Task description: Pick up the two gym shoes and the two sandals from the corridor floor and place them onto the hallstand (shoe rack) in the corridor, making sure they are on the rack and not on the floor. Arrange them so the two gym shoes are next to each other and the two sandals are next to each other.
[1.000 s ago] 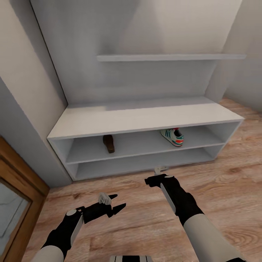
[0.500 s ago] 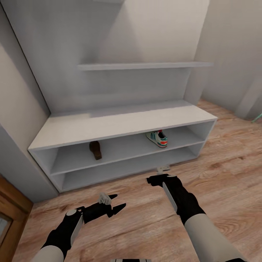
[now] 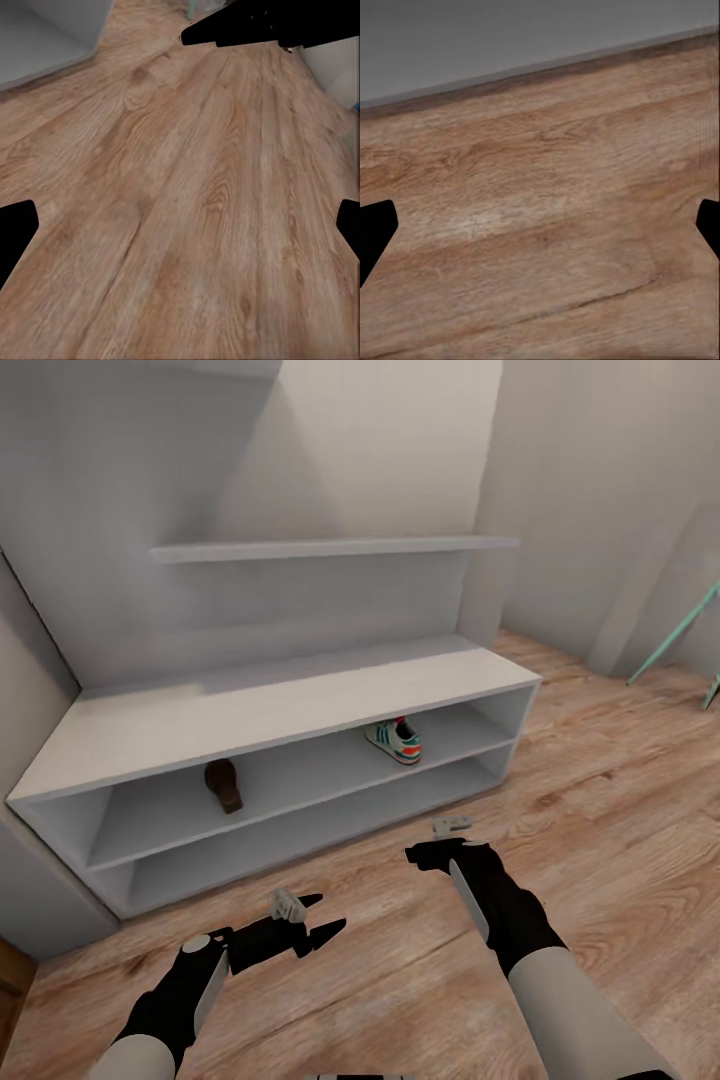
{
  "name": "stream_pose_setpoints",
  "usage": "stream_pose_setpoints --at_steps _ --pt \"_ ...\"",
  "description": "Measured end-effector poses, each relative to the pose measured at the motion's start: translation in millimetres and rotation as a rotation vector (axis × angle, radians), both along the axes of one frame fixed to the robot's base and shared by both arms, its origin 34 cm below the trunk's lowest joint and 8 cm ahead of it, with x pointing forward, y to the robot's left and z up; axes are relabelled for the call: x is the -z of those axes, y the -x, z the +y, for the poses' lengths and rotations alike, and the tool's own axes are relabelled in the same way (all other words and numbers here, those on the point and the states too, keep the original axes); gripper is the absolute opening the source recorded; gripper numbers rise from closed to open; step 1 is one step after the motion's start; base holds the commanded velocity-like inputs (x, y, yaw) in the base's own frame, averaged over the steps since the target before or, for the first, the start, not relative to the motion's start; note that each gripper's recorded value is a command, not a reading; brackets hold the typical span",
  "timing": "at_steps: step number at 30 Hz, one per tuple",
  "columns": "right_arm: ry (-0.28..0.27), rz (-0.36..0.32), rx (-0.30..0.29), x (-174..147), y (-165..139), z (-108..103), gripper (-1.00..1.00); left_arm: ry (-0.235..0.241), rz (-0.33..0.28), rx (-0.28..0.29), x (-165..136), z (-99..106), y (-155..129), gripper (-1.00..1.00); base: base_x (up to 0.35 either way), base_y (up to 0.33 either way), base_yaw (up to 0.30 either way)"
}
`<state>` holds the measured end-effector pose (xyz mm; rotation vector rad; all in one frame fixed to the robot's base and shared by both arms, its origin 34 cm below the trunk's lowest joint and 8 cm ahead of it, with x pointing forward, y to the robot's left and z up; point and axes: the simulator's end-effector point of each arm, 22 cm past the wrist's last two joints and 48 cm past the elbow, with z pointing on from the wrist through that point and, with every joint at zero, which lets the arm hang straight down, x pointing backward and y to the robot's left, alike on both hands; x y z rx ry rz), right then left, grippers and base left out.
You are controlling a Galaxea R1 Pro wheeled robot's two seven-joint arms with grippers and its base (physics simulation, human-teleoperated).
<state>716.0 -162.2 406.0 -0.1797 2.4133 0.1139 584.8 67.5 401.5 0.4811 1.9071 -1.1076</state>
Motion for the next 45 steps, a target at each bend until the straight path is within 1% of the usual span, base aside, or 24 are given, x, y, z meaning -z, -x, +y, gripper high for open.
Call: stream_pose_setpoints --at_steps 6,25,34,45 --pt "0.0 -0.006 0.0 -4 -1 0 1.0 0.0 -0.006 0.0 -3 0 -1 1.0 0.15 -0.203 -0.253" --pt "-0.001 -0.023 0.003 -15 -2 -1 1.0 0.0 -0.024 0.0 -12 0 -2 1.0 0.19 -0.295 -0.251" --pt "-0.001 -0.025 0.003 -16 -3 -1 1.0 0.001 -0.026 -0.002 -13 0 -3 1.0 0.228 -0.277 -0.045" --pt "-0.001 -0.025 0.003 -16 -3 -1 1.0 0.001 -0.026 -0.002 -13 0 -3 1.0 0.242 -0.256 -0.231"
